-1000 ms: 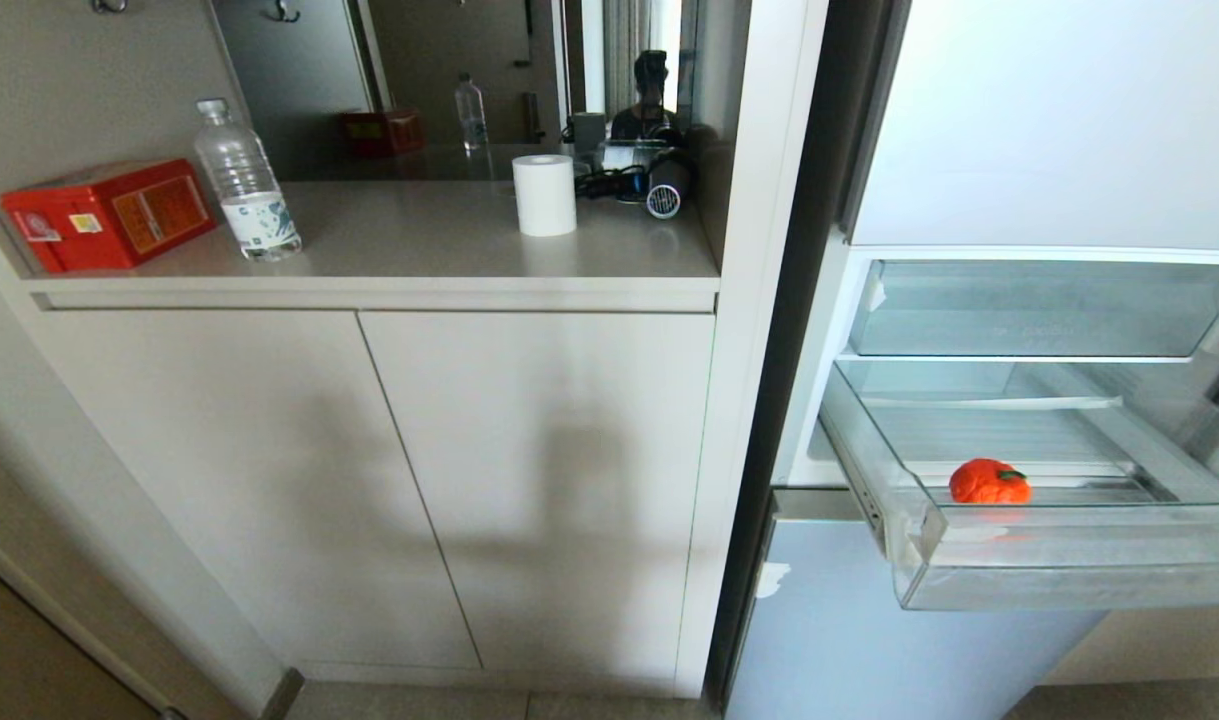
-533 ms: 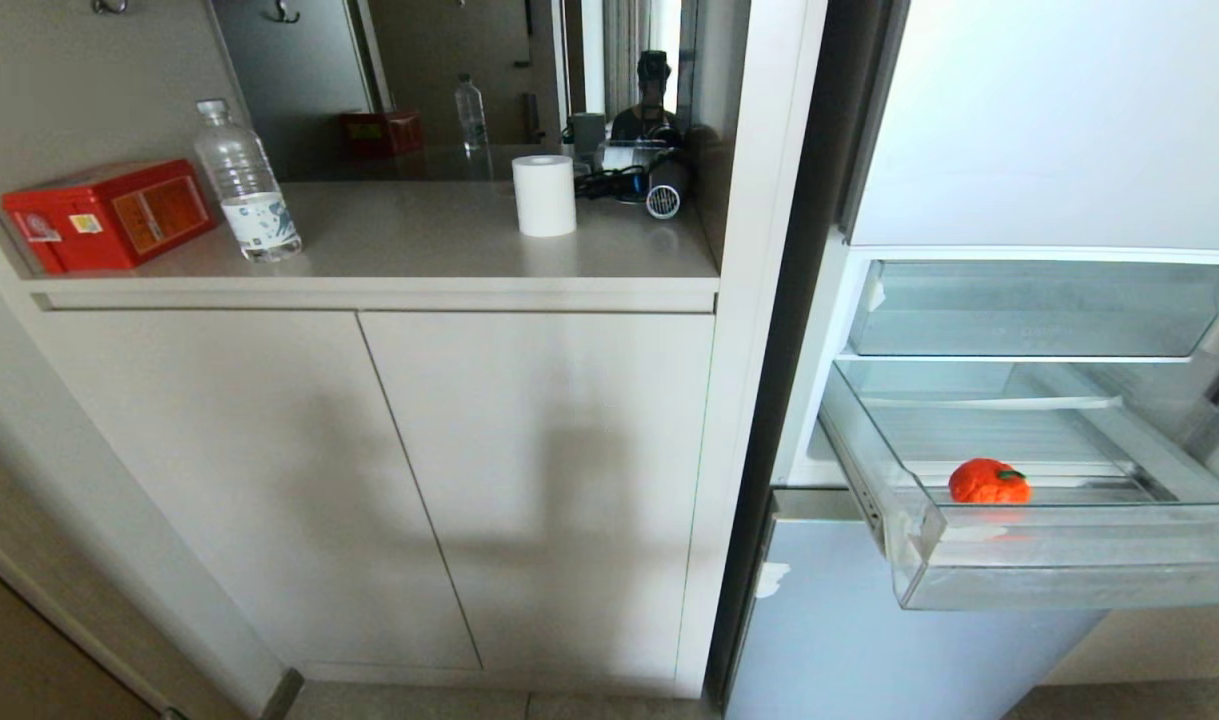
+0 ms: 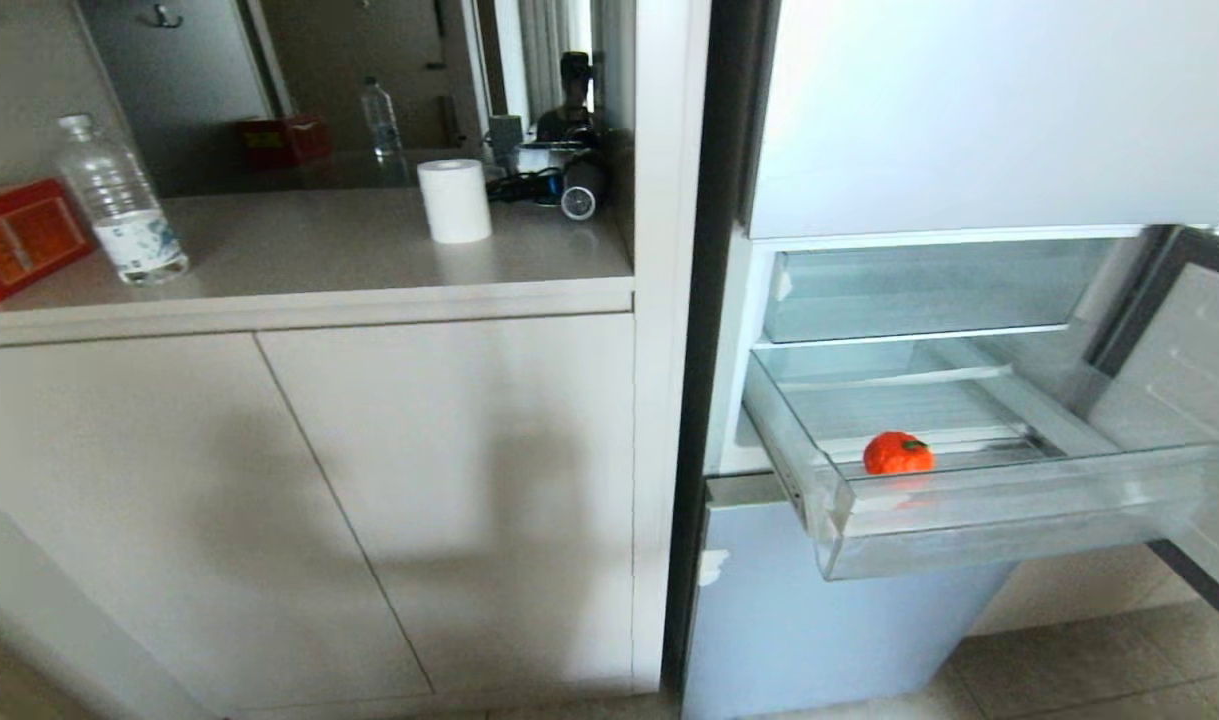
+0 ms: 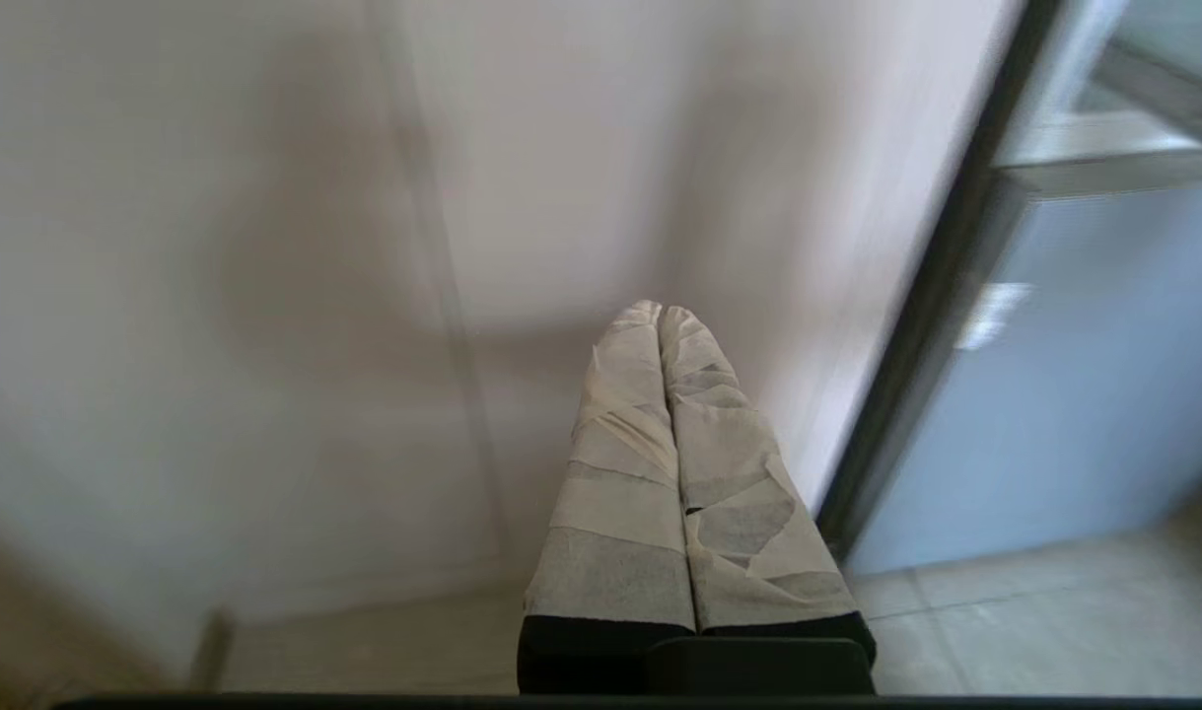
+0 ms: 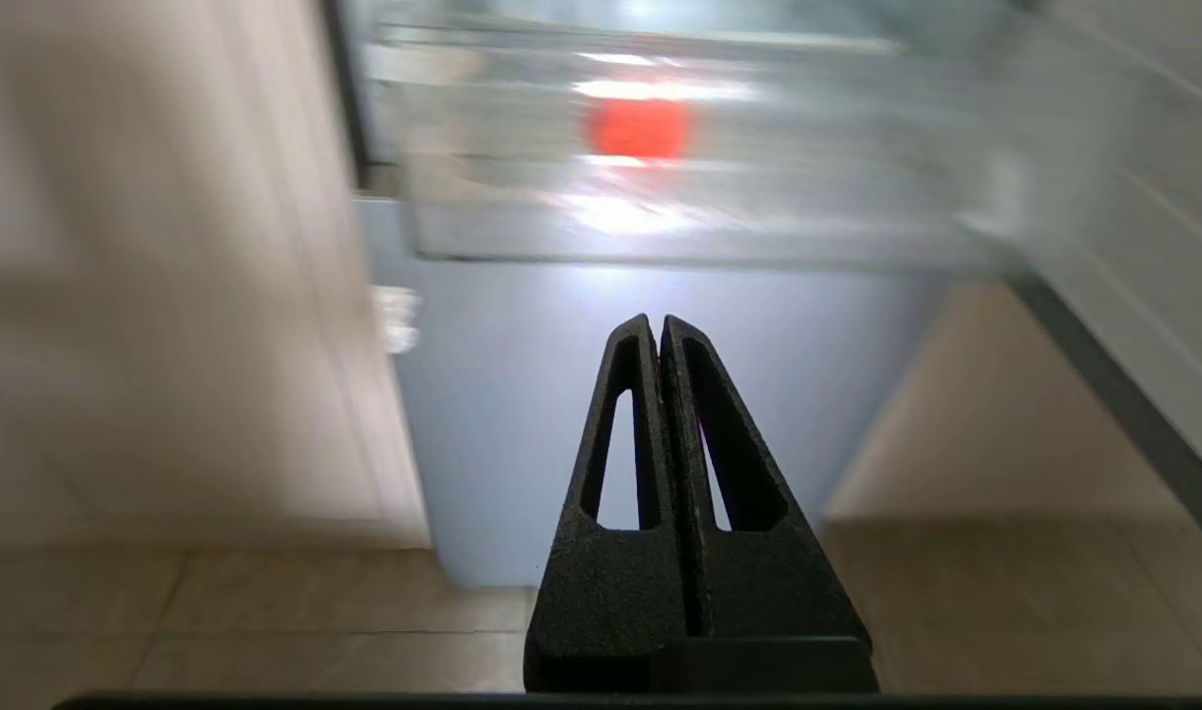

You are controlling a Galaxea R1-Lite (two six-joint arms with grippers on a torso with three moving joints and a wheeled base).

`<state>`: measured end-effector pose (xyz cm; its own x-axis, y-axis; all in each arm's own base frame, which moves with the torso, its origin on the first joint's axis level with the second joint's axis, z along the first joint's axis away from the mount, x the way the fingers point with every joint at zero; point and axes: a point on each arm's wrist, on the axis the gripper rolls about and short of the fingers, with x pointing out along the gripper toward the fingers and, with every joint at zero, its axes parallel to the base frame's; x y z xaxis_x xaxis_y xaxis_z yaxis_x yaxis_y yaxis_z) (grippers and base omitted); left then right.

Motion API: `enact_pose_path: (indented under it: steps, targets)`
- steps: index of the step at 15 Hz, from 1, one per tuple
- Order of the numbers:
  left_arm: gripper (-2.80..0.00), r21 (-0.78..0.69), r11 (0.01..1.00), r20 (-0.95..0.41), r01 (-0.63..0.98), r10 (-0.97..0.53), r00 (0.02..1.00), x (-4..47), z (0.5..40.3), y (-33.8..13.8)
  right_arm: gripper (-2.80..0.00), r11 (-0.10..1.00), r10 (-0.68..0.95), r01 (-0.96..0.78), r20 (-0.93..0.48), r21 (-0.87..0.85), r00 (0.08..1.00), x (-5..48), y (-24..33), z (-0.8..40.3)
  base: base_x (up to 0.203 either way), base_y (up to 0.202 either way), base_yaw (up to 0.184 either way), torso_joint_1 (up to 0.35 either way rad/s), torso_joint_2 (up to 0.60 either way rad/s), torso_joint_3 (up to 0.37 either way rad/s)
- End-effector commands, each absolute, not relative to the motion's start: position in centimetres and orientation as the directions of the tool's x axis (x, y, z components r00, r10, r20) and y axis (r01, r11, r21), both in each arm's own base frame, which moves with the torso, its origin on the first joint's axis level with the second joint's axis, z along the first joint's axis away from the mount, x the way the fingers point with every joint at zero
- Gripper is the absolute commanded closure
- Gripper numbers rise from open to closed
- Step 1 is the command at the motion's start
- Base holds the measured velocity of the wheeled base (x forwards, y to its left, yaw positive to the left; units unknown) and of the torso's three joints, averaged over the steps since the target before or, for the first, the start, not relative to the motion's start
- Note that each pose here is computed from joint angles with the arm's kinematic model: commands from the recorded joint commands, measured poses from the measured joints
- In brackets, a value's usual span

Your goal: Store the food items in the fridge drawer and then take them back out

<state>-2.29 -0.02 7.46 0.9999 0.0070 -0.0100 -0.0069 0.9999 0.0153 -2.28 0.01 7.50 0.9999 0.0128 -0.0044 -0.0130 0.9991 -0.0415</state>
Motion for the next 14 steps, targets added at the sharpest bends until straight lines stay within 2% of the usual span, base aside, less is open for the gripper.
enact_pose_path:
  steps: [1, 14]
  targets:
    - [0.0, 0.015, 1.0, -0.012, -0.007, 0.008, 1.0, -2.27, 7.44, -0.02, 0.0, 1.0, 0.009, -0.009, 0.0, -0.015, 1.0, -2.29, 0.0, 7.53, 0.0, 0.006, -0.175, 0.007, 0.0, -0.007]
    - [0.0, 0.015, 1.0, -0.012, -0.007, 0.008, 1.0, -2.27, 7.44, -0.02, 0.0, 1.0, 0.008, -0.008, 0.0, -0.011, 1.0, -2.29, 0.0, 7.53, -0.002, 0.007, -0.174, 0.003, 0.0, 0.002]
